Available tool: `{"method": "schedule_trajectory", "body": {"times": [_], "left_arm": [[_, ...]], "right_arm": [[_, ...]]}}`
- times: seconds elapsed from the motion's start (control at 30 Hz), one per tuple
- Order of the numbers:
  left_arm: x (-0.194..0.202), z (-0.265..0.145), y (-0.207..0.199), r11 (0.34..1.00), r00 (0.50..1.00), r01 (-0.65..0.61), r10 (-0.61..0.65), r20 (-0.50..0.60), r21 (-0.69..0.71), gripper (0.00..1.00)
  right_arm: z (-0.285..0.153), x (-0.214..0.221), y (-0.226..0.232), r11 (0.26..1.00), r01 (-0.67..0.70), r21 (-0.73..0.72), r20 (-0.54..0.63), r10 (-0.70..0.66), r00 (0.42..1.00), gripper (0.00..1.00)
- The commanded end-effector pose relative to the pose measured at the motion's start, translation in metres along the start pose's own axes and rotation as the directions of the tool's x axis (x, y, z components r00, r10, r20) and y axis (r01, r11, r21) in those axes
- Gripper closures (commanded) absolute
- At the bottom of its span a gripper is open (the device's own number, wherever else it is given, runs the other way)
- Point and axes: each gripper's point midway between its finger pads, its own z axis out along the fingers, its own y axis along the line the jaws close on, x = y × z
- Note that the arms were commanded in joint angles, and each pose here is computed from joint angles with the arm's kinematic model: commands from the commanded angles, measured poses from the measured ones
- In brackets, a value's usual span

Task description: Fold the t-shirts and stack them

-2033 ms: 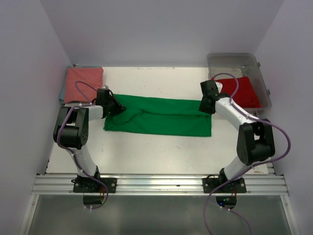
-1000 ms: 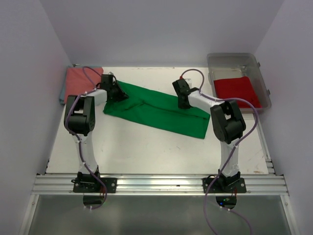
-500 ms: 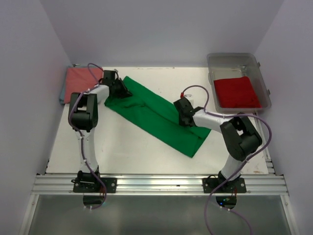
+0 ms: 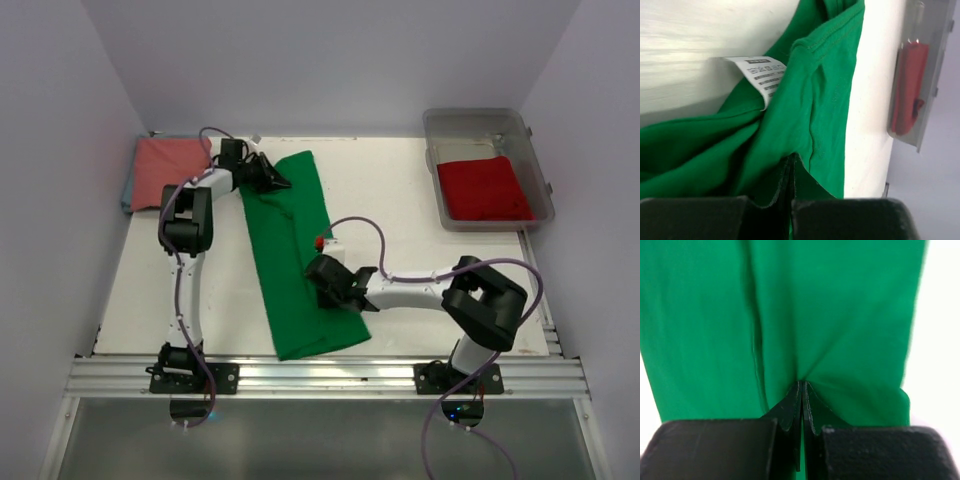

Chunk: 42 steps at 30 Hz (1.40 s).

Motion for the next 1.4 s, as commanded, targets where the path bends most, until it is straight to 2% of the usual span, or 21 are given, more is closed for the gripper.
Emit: {"method": "schedule_trajectory", "body": {"times": [0.0, 0.27, 0.53, 0.6, 0.73, 0.83, 0.87, 0.9, 1.0, 1.03, 1.07, 1.13, 1.17, 1.2, 1.27, 1.3, 1.37], "left_arm": [[0.033, 0.027, 0.002, 0.999, 0.993, 0.001, 0.005, -0.117, 0.053, 1.00], [0.050, 0.033, -0.010, 0.997, 0.988, -0.018, 0.030, -0.152, 0.080, 1.00], [0.041, 0.023, -0.028, 0.995, 0.993, -0.046, 0.056, -0.102, 0.092, 1.00], [0.032, 0.019, -0.048, 0.980, 0.992, -0.098, 0.110, -0.058, 0.173, 1.00], [0.009, -0.020, -0.120, 0.913, 0.977, -0.212, 0.190, 0.095, 0.348, 1.00], [-0.019, -0.054, -0.174, 0.852, 0.934, -0.345, 0.269, 0.235, 0.394, 1.00], [-0.025, -0.062, -0.184, 0.842, 0.925, -0.364, 0.279, 0.257, 0.399, 0.99], [-0.030, -0.076, -0.202, 0.823, 0.912, -0.395, 0.295, 0.287, 0.408, 0.93], [-0.037, -0.112, -0.239, 0.784, 0.872, -0.465, 0.326, 0.365, 0.412, 0.72], [-0.033, -0.115, -0.237, 0.789, 0.868, -0.469, 0.330, 0.371, 0.397, 0.67], [-0.034, -0.122, -0.238, 0.797, 0.858, -0.476, 0.327, 0.396, 0.373, 0.60], [-0.027, -0.139, -0.238, 0.811, 0.833, -0.495, 0.342, 0.436, 0.311, 0.53], [-0.024, -0.140, -0.229, 0.840, 0.842, -0.469, 0.331, 0.426, 0.274, 0.51], [-0.026, -0.154, -0.233, 0.850, 0.820, -0.474, 0.331, 0.468, 0.228, 0.49], [-0.010, -0.150, -0.203, 0.892, 0.842, -0.423, 0.320, 0.434, 0.162, 0.49], [-0.003, -0.153, -0.190, 0.910, 0.846, -0.398, 0.312, 0.433, 0.120, 0.49], [0.009, -0.151, -0.160, 0.940, 0.866, -0.340, 0.300, 0.401, 0.030, 0.50]], "right_arm": [[-0.014, 0.122, -0.023, 0.992, 0.084, 0.097, -0.383, -0.040, 0.923, 1.00], [-0.042, 0.139, -0.006, 0.982, 0.157, 0.103, -0.393, -0.105, 0.913, 1.00], [-0.067, 0.147, -0.017, 0.966, 0.215, 0.142, -0.387, -0.145, 0.911, 1.00], [-0.069, 0.141, -0.013, 0.968, 0.217, 0.127, -0.368, -0.157, 0.917, 1.00], [-0.073, 0.123, 0.000, 0.973, 0.213, 0.093, -0.308, -0.176, 0.935, 1.00], [-0.078, 0.116, 0.012, 0.978, 0.204, 0.044, -0.287, -0.183, 0.940, 1.00], [-0.078, 0.114, 0.014, 0.978, 0.207, 0.030, -0.283, -0.191, 0.940, 1.00], [-0.080, 0.112, 0.017, 0.979, 0.204, 0.018, -0.274, -0.191, 0.943, 1.00], [-0.087, 0.095, 0.026, 0.980, 0.198, -0.020, -0.206, -0.198, 0.958, 0.74], [-0.093, 0.087, 0.031, 0.980, 0.197, -0.040, -0.179, -0.201, 0.963, 0.56], [-0.097, 0.076, 0.039, 0.974, 0.218, -0.065, -0.146, -0.225, 0.963, 0.47], [-0.104, 0.056, 0.048, 0.967, 0.245, -0.075, -0.081, -0.251, 0.965, 0.36], [-0.113, 0.036, 0.061, 0.958, 0.270, -0.094, -0.021, -0.273, 0.962, 0.26], [-0.116, 0.021, 0.064, 0.956, 0.286, -0.072, 0.033, -0.284, 0.958, 0.23], [-0.132, -0.020, 0.078, 0.947, 0.319, -0.049, 0.137, -0.310, 0.941, 0.19], [-0.130, -0.044, 0.071, 0.952, 0.305, 0.021, 0.185, -0.303, 0.935, 0.18], [-0.138, -0.080, 0.070, 0.955, 0.291, 0.054, 0.223, -0.296, 0.929, 0.18]]}}
